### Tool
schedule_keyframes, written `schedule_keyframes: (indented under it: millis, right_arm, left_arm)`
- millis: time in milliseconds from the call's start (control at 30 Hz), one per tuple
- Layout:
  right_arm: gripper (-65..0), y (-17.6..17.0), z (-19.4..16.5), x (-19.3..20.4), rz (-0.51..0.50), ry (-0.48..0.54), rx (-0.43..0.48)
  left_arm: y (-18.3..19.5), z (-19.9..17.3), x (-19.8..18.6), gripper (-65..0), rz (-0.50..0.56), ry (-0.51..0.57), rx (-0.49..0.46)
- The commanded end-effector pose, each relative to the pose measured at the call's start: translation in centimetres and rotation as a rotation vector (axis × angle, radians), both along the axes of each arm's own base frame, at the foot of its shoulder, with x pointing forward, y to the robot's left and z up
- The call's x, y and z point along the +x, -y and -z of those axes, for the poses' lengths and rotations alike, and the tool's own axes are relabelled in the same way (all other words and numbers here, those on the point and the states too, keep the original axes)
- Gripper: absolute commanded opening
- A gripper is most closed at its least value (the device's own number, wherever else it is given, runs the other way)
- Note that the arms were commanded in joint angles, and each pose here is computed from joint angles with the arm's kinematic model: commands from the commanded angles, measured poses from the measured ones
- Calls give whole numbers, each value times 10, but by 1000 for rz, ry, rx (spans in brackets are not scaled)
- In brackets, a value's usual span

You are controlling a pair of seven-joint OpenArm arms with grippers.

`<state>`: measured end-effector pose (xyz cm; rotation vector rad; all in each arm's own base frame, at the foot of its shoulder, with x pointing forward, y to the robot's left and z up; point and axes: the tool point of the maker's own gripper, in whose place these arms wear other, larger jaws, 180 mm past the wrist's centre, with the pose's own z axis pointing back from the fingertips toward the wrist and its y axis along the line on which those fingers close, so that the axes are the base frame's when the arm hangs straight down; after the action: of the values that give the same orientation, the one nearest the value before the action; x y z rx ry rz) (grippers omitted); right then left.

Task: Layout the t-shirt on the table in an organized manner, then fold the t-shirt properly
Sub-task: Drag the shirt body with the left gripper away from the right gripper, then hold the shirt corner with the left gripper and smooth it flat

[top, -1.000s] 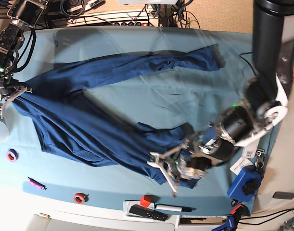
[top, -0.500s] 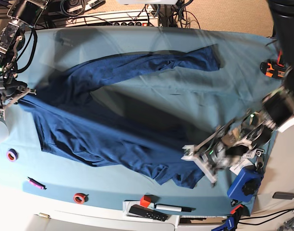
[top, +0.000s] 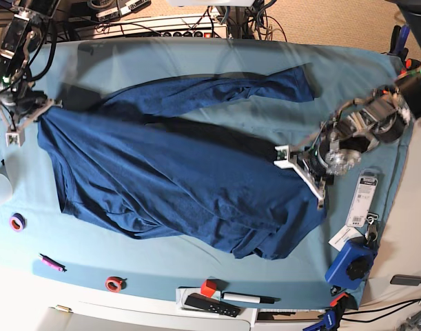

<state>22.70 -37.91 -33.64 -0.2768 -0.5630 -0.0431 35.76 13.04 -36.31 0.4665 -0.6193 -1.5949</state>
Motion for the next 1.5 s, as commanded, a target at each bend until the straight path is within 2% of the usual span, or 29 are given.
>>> schedule_keyframes:
  millis: [0,233,467,567,600,667,700,767,967,1100,1200,1267,1467]
  right_arm:
    - [-650,7,-13,5,-8,29,-38]
    - [-650,12,-9,-4,-13,-17,-73]
    - [-650,21,-6,-16,7,-75,-121]
    - [-650,21,-3,-20,7,-88,-121]
    - [-650,21,-3,-21,6,-91,-121]
    - [-650,22,-1,-24,7,-99,-124]
    - [-650,22,-1,-24,8,-102,-127]
    - [-650,23,-1,-25,9,-104,-133]
    - [-650,23,-1,-25,9,-104,-133]
    - [-650,23,-1,-24,8,-102,-133]
    - [-650,23,-1,-24,9,-103,-133]
    - [-650,23,-1,-24,10,-103,-132]
    - [-650,23,-1,-24,11,-102,-132]
  left_arm:
    - [-12,-16,10,-650,-36,55,5]
    - [-23,-16,-24,-650,-132,2,-94]
    - [-20,6,-64,-650,-166,-80,-132]
    - [-20,12,-69,-650,-211,-57,-157]
    - [-22,10,-67,-602,-224,-32,-156]
    - [-28,7,-61,-453,-257,9,-139]
    - [-32,4,-58,-411,-261,28,-122]
    - [-38,-1,-52,-396,-267,56,-98]
    - [-53,-22,-33,-397,-220,106,-67]
    - [-38,-40,-18,-434,-91,147,-113]
    - [-21,-42,-18,-455,5,113,-142]
    - [-18,-39,-18,-455,29,89,-137]
    - [-31,-13,-34,-454,77,-54,-40]
